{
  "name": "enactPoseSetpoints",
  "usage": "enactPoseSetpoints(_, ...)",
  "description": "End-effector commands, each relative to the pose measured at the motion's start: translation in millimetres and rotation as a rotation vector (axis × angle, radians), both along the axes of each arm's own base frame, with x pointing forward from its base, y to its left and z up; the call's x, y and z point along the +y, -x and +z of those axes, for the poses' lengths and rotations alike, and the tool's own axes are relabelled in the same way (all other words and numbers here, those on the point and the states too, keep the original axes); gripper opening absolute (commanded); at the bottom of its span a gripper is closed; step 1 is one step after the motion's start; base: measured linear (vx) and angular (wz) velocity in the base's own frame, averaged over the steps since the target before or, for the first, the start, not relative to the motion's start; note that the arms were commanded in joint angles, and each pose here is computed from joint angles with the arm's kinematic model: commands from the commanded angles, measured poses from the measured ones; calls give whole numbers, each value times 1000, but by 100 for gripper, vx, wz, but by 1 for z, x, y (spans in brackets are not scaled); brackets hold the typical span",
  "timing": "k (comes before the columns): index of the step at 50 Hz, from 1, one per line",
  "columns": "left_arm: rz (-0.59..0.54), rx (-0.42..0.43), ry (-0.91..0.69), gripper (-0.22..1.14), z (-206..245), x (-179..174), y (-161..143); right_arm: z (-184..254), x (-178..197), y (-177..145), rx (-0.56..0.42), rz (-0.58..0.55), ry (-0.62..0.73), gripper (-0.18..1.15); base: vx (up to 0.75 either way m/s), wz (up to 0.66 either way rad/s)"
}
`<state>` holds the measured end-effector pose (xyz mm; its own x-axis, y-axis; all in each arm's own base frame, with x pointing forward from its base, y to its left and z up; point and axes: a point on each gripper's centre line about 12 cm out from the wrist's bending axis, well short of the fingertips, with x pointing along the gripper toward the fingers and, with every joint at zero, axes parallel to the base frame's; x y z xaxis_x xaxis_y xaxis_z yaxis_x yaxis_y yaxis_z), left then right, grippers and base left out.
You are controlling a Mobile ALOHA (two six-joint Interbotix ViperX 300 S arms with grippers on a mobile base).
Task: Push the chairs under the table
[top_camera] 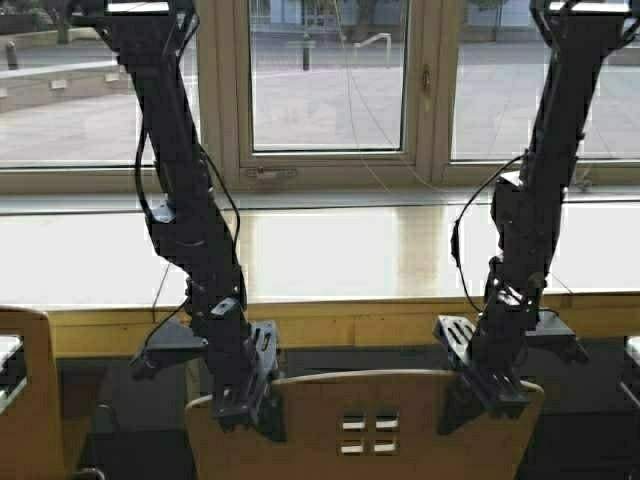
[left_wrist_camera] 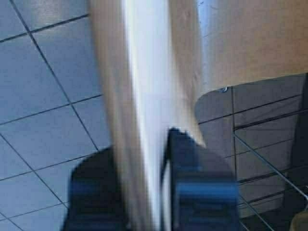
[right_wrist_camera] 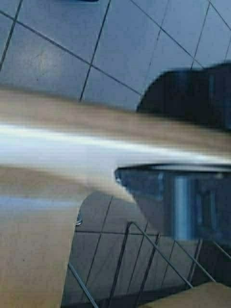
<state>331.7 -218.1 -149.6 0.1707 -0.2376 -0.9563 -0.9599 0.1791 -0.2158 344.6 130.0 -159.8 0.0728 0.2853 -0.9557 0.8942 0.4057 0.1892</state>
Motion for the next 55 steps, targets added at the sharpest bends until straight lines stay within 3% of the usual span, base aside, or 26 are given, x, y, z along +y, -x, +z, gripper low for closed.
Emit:
enactPoseSetpoints(1, -80, -52, 13, 3, 13, -5, -13, 2, 2, 16, 12, 92, 17, 4, 22, 1)
enactPoseSetpoints(32, -93, -70, 19, 3, 24, -7, -15, 5, 0, 20, 11, 126, 29, 4, 22, 7)
enactPoseSetpoints(55, -110, -109, -31, 3, 23, -3, -19, 7, -4, 7, -63, 288, 94, 4, 18, -3)
